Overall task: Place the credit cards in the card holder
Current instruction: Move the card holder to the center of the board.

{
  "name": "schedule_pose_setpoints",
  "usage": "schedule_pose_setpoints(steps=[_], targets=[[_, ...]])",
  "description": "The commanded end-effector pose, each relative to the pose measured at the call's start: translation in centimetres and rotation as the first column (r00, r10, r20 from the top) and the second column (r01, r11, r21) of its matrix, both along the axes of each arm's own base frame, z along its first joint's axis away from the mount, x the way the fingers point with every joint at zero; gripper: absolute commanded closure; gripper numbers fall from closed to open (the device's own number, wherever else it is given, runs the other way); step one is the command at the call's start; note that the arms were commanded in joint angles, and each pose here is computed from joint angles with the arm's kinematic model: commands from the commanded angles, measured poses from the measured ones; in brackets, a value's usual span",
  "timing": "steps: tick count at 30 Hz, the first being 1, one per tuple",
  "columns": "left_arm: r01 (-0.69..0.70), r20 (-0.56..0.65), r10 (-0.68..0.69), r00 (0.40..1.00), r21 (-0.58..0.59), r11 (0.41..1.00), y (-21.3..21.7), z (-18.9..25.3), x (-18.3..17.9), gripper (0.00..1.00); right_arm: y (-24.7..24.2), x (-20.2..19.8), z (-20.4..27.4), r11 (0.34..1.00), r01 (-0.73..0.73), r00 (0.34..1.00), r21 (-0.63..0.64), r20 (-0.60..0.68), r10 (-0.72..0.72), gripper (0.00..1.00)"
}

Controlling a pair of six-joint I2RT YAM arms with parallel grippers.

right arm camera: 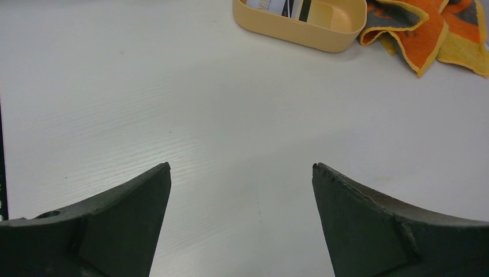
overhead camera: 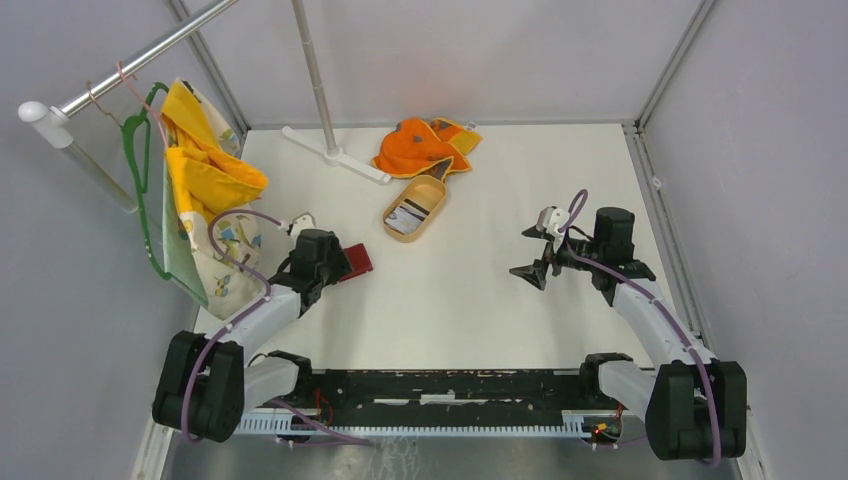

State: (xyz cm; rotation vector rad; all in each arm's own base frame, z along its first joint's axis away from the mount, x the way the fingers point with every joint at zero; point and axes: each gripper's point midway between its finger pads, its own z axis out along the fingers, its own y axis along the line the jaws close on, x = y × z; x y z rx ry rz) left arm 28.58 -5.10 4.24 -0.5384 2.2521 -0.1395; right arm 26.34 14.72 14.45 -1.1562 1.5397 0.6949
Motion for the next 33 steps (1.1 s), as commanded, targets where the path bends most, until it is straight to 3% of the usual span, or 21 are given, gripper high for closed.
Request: schedule_pose_setpoints(steps=[1,8,12,15,19,24,29,33], targets=[[-0.022,0.025,0.023,0.999,-0.035,0.999,-0.3,0.0,0.9,0.33,0.3,-0.1,0.4,1.000,-0.020,0.999,0.001,0.025,0.020,0.02],[-0.002,-0.033,0.000,0.999,-0.044,0.999,-0.7,-1.7,0.4,0.50,0.5,-0.2,0.6,1.000,-0.028,0.999,0.004,0.032,0.028,0.02],[0.027,-0.031,-0.028,0.999,-0.051,0.998,-1.1,-1.6,0.3,0.83,0.6,-0.3,0.7,0.999,-0.035,0.999,0.006,0.033,0.035,0.02],[0.093,-0.033,-0.096,0.995,-0.070,0.993,-2.2,-1.4,0.1,0.98,0.7,-0.4,0.7,0.999,-0.042,0.999,0.007,0.032,0.041,0.02],[0.229,0.043,-0.226,0.973,-0.102,0.968,-5.3,-0.1,0.1,0.98,1.1,-0.9,0.5,0.998,-0.067,0.997,0.006,0.029,0.067,0.02],[0.415,0.140,-0.400,0.906,-0.108,0.903,-10.0,2.1,-1.5,0.98,2.8,-3.2,-0.2,0.976,-0.216,0.974,-0.008,0.063,0.216,0.02],[0.634,0.223,-0.600,0.769,-0.137,0.761,-16.3,3.5,-4.5,0.98,4.2,-6.7,-2.2,0.912,-0.400,0.893,-0.093,0.185,0.411,0.03],[0.744,0.228,-0.711,0.665,-0.124,0.657,-20.6,3.3,-6.7,0.98,4.8,-8.5,-3.2,0.858,-0.491,0.824,-0.149,0.241,0.513,0.13]])
